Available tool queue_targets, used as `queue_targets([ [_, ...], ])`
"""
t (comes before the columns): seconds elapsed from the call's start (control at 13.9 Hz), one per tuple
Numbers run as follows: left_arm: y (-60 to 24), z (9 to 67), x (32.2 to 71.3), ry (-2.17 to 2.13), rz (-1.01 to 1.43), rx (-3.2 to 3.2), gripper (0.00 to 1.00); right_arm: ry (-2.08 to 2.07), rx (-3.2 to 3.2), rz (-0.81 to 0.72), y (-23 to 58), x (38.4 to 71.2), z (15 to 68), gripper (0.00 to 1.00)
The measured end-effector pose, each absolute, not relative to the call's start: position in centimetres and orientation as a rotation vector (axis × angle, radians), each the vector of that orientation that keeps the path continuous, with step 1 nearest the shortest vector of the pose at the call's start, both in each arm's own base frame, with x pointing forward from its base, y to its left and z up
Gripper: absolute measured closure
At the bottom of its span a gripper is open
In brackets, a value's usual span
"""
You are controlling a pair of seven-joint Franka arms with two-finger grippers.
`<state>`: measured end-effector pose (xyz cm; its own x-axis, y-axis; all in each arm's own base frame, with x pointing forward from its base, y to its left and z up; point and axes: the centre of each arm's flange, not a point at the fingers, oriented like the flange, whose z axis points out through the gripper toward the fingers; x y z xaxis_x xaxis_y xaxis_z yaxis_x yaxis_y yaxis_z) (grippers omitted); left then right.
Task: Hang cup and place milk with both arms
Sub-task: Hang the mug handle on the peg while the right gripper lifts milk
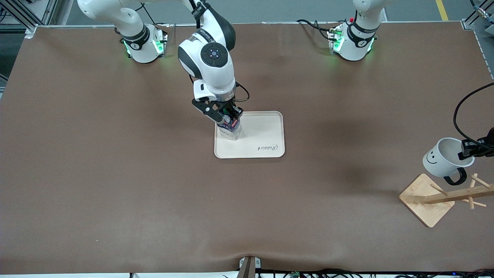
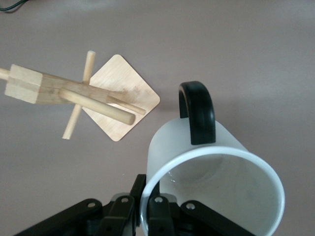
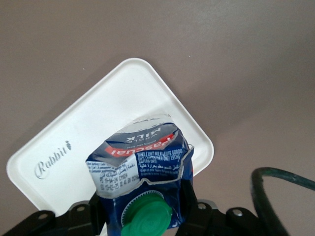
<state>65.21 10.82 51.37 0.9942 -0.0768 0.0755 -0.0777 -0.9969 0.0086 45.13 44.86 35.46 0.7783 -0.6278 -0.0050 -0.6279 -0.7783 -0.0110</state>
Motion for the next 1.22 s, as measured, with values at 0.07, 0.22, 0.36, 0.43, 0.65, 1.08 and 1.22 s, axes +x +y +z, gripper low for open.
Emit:
queue_targets([
  [0.07,11.1,51.2,65.2,-0.137,0.113,3.126,0.93,1.074,-2.93,-0.008,44.9,45.5,36.0,0.39],
  [0.22,11.9,50.9,65.2,-0.152,0.109,3.126,0.93,1.127,-2.912,-0.013,44.7,46.5,37.6,0.39],
  [0.36,13.3,50.8,65.1,-0.176,0.11,3.128,0.93,1.177,-2.964,0.026,42.7,48.5,40.6,0.39],
  [0.43,14.0,50.9,65.1,-0.183,0.117,3.128,0.93,1.137,-3.027,0.068,40.9,49.7,42.2,0.4],
  [0.65,15.1,51.1,65.3,-0.174,0.131,3.127,0.93,0.901,-3.14,0.166,32.8,53.7,45.9,0.48],
  [1.08,18.2,49.3,65.6,-0.183,0.107,3.115,0.93,0.56,-3.151,0.302,7.4,59.1,49.9,0.48],
  [1.22,18.3,48.9,65.9,-0.182,0.108,3.11,0.91,0.557,-3.133,0.367,1.5,59.0,48.0,0.48],
])
